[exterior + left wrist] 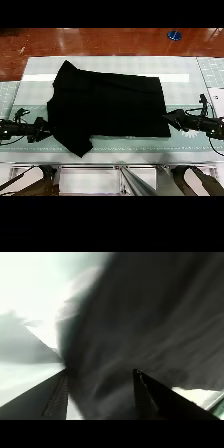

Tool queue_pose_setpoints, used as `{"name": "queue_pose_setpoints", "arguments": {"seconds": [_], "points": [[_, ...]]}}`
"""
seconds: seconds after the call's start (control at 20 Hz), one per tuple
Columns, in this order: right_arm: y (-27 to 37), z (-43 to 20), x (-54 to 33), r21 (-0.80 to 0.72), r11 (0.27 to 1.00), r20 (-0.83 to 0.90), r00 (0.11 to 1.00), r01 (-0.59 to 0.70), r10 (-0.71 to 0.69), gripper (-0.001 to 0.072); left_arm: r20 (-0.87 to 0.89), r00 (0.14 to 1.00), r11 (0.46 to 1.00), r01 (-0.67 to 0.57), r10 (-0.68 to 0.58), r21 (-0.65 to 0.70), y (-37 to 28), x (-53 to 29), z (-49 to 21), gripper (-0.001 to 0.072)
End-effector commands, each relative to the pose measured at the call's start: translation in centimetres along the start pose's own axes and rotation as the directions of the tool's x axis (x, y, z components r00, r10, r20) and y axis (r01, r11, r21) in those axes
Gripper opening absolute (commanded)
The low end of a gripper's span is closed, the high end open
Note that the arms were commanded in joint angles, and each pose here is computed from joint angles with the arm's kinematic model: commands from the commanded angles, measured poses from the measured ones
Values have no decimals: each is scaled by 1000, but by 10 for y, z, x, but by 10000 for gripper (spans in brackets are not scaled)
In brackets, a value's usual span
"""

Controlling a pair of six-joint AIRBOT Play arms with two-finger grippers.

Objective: Fold the shirts.

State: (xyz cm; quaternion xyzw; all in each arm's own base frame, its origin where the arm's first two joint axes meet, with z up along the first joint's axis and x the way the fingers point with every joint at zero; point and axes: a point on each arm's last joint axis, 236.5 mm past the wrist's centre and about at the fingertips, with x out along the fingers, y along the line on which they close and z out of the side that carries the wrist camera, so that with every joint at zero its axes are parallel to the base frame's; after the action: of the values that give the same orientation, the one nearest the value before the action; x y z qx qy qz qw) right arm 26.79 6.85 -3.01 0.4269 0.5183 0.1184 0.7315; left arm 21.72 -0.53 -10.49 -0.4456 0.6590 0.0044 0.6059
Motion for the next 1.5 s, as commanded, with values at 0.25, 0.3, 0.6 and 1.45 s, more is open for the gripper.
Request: {"name": "queue_pose_setpoints", "arguments": {"seconds": [0.25,0.3,0.6,1.45], "points": [[-99,-17,-39,154,928,-71,941,339,-331,409,1,999,992,-36,36,124,-12,13,13,18],[-106,-29,-36,212,913,-102,937,349,-334,409,1,999,991,-34,34,128,-14,11,14,18],[-107,-57,-14,242,910,-158,939,335,-304,409,-22,999,991,-28,31,129,-15,11,9,17],[0,2,43,-8,999,-157,986,-50,48,17,111,985,976,109,-131,187,-81,-4,45,18]]}}
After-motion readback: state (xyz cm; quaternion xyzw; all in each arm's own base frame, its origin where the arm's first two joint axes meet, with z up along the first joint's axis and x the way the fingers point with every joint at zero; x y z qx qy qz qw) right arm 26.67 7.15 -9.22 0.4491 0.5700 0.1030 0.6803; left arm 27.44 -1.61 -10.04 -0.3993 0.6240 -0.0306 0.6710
